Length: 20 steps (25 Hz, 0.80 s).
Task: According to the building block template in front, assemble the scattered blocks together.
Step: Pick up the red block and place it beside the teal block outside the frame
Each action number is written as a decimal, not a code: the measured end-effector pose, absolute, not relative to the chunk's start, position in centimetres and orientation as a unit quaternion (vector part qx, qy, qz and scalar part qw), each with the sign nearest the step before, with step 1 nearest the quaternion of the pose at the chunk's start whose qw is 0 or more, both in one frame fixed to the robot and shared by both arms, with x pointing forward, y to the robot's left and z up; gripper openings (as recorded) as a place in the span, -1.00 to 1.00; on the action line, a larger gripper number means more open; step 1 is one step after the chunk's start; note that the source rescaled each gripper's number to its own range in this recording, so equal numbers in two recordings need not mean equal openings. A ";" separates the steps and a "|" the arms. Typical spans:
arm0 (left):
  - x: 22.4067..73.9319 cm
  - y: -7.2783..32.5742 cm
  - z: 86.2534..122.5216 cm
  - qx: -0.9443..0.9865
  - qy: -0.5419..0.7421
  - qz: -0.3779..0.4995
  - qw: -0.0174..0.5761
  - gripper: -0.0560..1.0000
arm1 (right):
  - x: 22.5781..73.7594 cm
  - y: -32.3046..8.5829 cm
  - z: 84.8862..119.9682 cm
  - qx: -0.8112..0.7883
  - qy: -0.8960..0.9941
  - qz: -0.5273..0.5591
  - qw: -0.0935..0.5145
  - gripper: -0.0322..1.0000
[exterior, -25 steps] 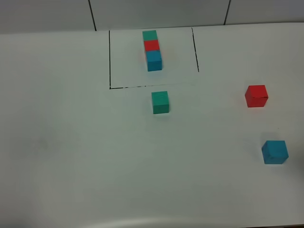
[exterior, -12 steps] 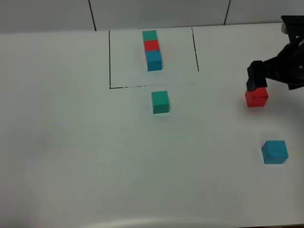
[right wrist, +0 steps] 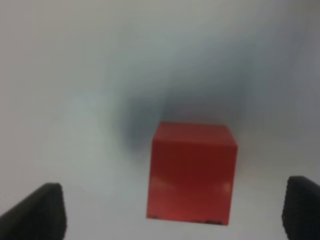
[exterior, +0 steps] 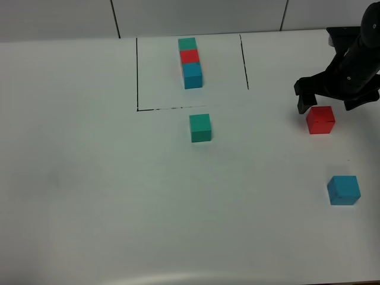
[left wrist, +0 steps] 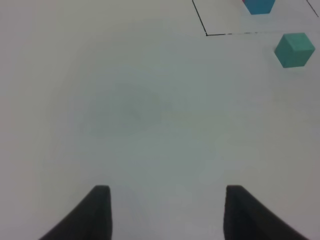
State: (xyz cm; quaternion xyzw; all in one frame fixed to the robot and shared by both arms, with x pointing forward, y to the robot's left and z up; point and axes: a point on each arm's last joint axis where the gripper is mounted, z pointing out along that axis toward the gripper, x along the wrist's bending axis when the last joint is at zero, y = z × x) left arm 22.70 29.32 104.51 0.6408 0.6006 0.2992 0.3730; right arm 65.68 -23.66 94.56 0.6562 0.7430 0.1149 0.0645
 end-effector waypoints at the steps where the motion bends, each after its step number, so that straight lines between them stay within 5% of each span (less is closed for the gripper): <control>1: 22.7 29.3 104.5 0.641 0.601 0.299 0.373 -0.69 | 65.9 -23.7 94.1 0.654 0.746 0.108 0.064 0.52; 10: 22.7 29.3 104.5 0.641 0.601 0.299 0.373 -0.69 | 66.4 -23.9 90.7 0.648 0.757 0.065 0.051 0.47; 13: 22.7 29.3 104.5 0.641 0.601 0.299 0.373 -0.69 | 66.4 -24.0 90.4 0.648 0.758 0.061 0.049 0.02; 16: 22.7 29.3 104.5 0.641 0.601 0.299 0.373 -0.69 | 66.3 -24.0 90.7 0.648 0.759 0.051 0.040 -0.94; 20: 22.7 29.3 104.5 0.641 0.601 0.299 0.373 -0.69 | 66.2 -23.4 91.8 0.627 0.779 0.024 0.022 -0.89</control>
